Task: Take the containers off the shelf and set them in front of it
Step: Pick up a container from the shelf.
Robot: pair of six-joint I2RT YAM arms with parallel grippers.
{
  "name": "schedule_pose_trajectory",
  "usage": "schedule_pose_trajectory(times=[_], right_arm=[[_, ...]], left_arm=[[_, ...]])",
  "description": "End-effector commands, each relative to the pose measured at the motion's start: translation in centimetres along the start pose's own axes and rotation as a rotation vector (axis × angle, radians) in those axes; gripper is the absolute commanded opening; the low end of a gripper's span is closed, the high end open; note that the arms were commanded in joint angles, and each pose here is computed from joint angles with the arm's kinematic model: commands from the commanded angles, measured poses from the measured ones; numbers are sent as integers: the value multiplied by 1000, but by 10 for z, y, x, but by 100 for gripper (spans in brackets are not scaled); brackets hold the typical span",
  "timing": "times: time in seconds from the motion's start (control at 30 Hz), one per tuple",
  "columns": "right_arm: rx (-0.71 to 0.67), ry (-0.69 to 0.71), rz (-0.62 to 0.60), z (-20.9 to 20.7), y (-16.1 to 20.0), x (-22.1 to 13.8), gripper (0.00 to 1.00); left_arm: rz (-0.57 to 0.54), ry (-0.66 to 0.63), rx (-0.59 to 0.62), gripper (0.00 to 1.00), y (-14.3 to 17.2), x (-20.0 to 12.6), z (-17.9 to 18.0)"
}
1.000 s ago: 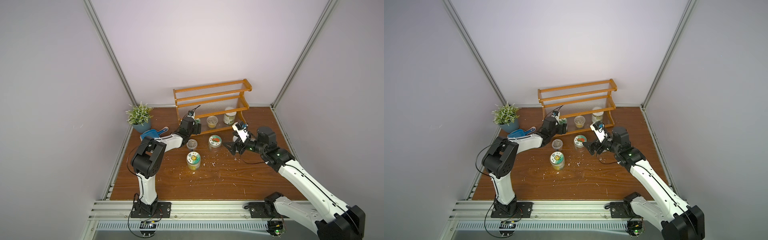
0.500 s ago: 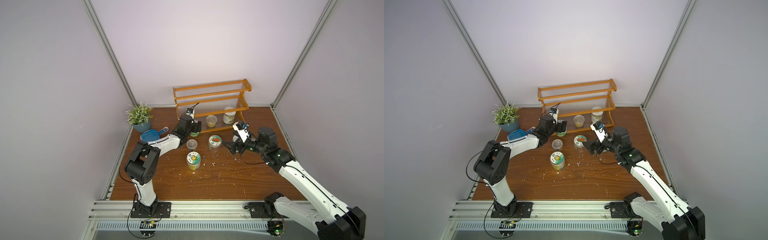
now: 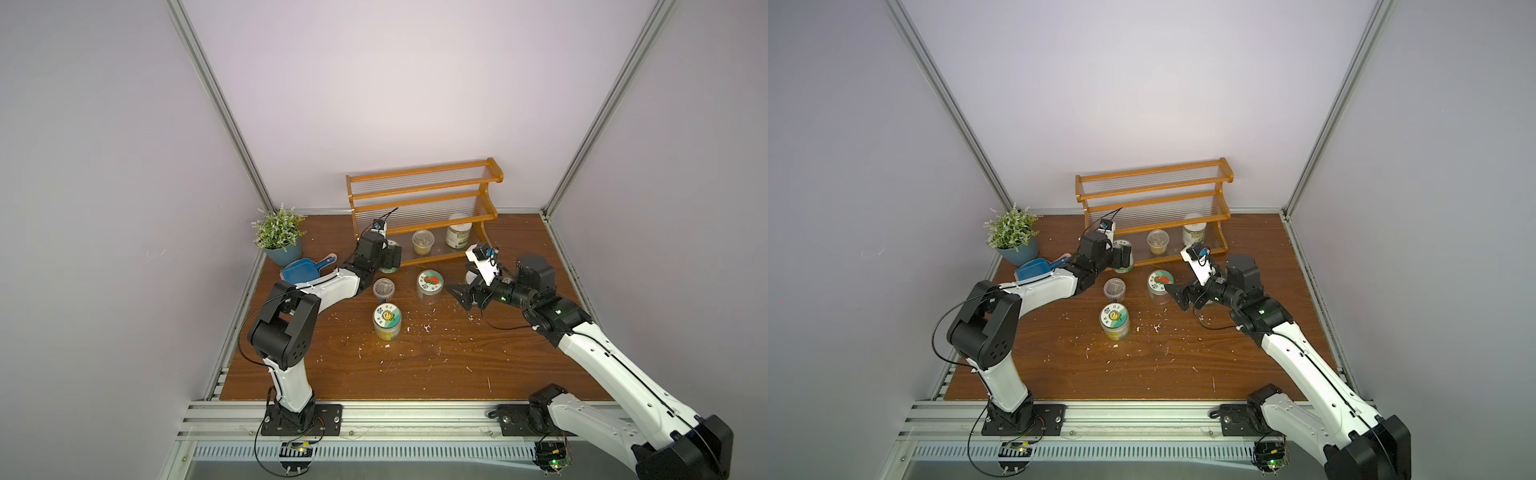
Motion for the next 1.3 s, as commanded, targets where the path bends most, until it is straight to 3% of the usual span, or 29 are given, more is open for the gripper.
schedule_pose_trajectory(times=[0.0,0.57,1.03,1.27], right_arm=[[-3,-12,-41,1,-6,-2,99],[-1,-14,-47,2,-6,-4,99],[4,-23,-42,2,-4,-1,99],[2,-22,-46,2,-5,-2,99]], left_arm=[[12,16,11,100,-4,-8,-6],[151,28,-25,100,7,18,-2],[161,-43,35,100,3,7,4],[188,-5,3,100,6,23,1]])
Point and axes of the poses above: each gripper's point midway between its finger pads, its own x axis out along the fingers, its own z axis along the line the jaws close on, y = z × x, the point moved 8 cm from there along -x, back along the fingers, and after that the axes turned 11 degrees about -x, right-handed, at the moved point
